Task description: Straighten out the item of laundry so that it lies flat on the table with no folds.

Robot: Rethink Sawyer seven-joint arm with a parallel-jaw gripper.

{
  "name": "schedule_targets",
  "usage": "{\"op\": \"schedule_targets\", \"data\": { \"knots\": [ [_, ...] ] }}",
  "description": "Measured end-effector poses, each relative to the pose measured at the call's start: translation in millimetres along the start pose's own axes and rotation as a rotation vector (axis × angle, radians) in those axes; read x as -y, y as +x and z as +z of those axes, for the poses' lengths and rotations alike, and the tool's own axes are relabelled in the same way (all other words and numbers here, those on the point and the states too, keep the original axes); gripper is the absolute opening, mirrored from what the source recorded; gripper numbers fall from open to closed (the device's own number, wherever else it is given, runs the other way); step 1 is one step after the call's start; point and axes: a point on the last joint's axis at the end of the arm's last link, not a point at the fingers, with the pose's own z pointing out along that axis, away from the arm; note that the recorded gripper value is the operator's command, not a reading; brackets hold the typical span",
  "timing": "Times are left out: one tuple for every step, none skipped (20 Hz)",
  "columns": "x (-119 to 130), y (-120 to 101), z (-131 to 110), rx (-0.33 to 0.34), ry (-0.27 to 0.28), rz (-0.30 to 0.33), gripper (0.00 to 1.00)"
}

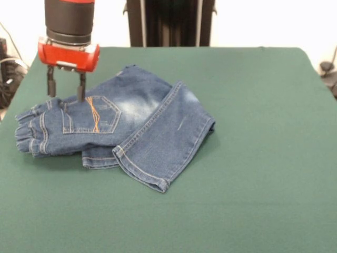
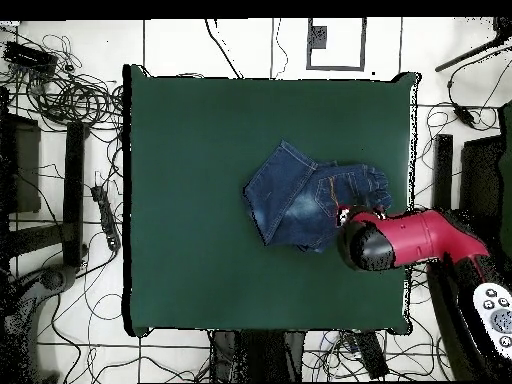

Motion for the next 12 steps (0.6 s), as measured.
{"op": "schedule_targets", "data": {
  "knots": [
    [-3.5, -0.3, -2.1, -0.014, 0.002, -0.002, 1.00],
    [-10.5, -2.2, -7.0, -0.036, 0.006, -0.003, 1.00],
    [-12.9, -3.3, -9.0, -0.042, 0.008, -0.003, 1.00],
    [-16.1, -4.8, -11.7, -0.048, 0.010, -0.004, 1.00],
    [-18.5, -6.0, -13.5, -0.052, 0.010, -0.005, 1.00],
    [-24.1, -8.2, -17.3, -0.059, 0.012, -0.009, 1.00],
    [-27.7, -10.1, -19.9, -0.060, 0.012, -0.011, 1.00],
    [-30.0, -11.8, -21.7, -0.058, 0.012, -0.012, 1.00],
    [-32.3, -13.5, -23.6, -0.056, 0.011, -0.014, 1.00],
    [-34.9, -15.8, -25.9, -0.052, 0.011, -0.016, 1.00],
    [-36.8, -17.6, -27.8, -0.049, 0.011, -0.018, 1.00],
    [-40.0, -20.0, -30.8, -0.045, 0.012, -0.023, 1.00]
  ]
}}
